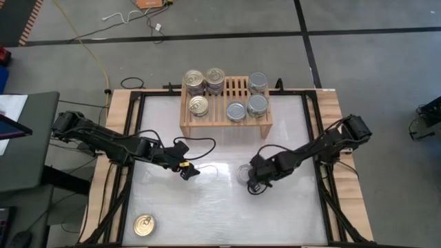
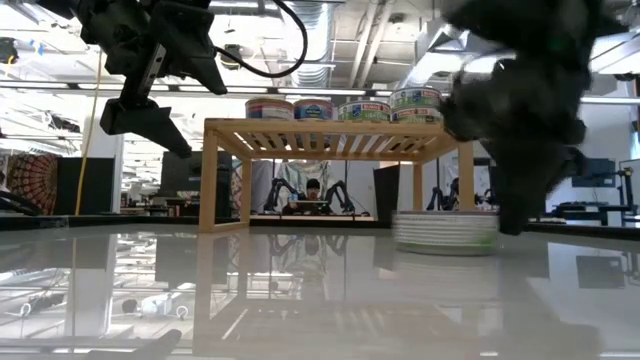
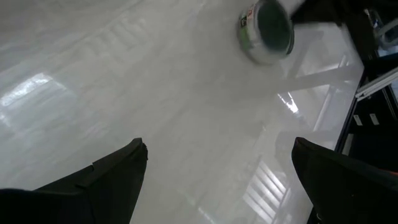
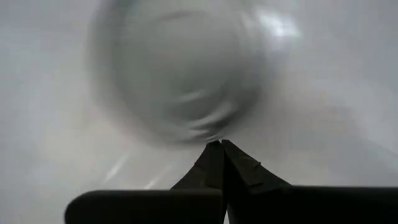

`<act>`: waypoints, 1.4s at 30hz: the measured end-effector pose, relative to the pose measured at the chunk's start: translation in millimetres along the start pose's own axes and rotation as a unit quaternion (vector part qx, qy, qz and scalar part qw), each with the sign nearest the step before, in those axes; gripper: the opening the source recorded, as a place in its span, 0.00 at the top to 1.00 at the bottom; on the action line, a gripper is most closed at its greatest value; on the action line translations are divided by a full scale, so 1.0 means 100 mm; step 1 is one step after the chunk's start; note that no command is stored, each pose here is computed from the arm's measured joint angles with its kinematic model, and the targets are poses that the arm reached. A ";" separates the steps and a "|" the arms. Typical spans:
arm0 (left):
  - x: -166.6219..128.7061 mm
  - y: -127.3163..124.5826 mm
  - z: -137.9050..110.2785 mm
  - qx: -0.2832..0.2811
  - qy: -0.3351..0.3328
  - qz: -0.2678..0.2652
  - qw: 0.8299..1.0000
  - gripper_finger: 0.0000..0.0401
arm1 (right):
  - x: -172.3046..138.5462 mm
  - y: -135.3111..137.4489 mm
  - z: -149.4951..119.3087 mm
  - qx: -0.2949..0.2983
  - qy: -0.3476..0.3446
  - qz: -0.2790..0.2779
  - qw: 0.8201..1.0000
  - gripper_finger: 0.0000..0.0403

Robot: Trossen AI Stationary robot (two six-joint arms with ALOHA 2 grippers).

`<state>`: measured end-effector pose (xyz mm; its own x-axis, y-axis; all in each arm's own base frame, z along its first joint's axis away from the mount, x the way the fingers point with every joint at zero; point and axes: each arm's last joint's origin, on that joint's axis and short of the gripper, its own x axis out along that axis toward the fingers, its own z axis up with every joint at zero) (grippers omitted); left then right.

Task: Stack canned seafood by type on shelf
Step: Stack the green tuna can on top of the other green tuna can on the shelf

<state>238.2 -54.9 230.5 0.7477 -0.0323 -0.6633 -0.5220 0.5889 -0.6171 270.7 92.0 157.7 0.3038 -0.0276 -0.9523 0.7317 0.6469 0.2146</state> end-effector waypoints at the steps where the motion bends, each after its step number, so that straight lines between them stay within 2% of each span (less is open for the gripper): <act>1: 0.00 0.00 0.00 0.000 0.000 0.000 1.000 0.05 | 0.00 0.06 0.01 -0.021 0.012 0.040 0.999 0.95; 4: 0.00 0.00 0.00 0.000 0.000 0.000 1.000 0.05 | -0.05 0.28 0.04 -0.099 0.000 0.159 0.982 0.95; 7: 0.00 0.00 0.00 0.000 0.000 0.000 1.000 0.05 | -0.08 0.36 0.04 -0.119 -0.019 0.197 0.973 0.95; 10: 0.00 0.00 0.00 0.000 0.000 0.000 1.000 0.05 | -0.05 0.29 0.04 -0.082 0.003 0.166 0.983 0.95; 14: 0.00 0.00 0.00 0.000 0.000 0.000 1.000 0.05 | -0.01 0.10 0.02 -0.036 0.039 0.072 0.996 0.95; 17: 0.00 0.00 0.00 0.000 0.000 0.000 1.000 0.05 | 0.00 -0.01 0.03 -0.003 -0.006 -0.002 1.000 0.95; 19: 0.00 0.00 0.00 0.000 -0.003 0.002 1.000 0.05 | 0.00 0.00 0.07 0.002 -0.052 -0.007 0.999 0.95; 22: 0.00 0.00 0.00 0.000 -0.004 0.002 1.000 0.05 | 0.03 0.09 0.14 0.000 -0.074 0.035 0.997 0.95; 25: 0.00 0.00 0.00 0.000 -0.005 0.003 1.000 0.05 | 0.14 0.20 0.14 -0.020 -0.036 0.094 0.995 0.96; 28: 0.00 0.00 0.00 0.000 -0.005 0.002 1.000 0.05 | 0.24 0.34 0.14 -0.072 0.016 0.186 0.980 0.96; 31: 0.00 0.00 0.00 0.000 -0.006 0.002 1.000 0.05 | 0.28 0.42 0.13 -0.096 0.008 0.219 0.971 0.96; 34: 0.00 0.00 0.00 -0.002 -0.005 0.002 1.000 0.05 | 0.30 0.36 0.13 -0.076 0.024 0.190 0.979 0.96; 37: 0.00 -0.01 -0.01 -0.002 -0.005 0.001 1.000 0.05 | 0.32 0.23 0.12 -0.039 0.026 0.121 0.992 0.96; 40: 0.00 0.00 -0.01 -0.006 -0.005 0.002 1.000 0.05 | 0.32 0.18 0.12 -0.007 -0.019 0.066 0.998 0.96; 42: 0.00 0.00 -0.01 -0.007 -0.005 0.002 1.000 0.05 | 0.33 0.20 0.12 -0.002 -0.051 0.062 0.997 0.96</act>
<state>238.0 -55.7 230.6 0.7500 -0.0215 -0.6611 -0.5302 0.5780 -0.6203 302.6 95.3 133.0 0.4522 -0.0238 -0.8916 0.6823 0.6531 0.3286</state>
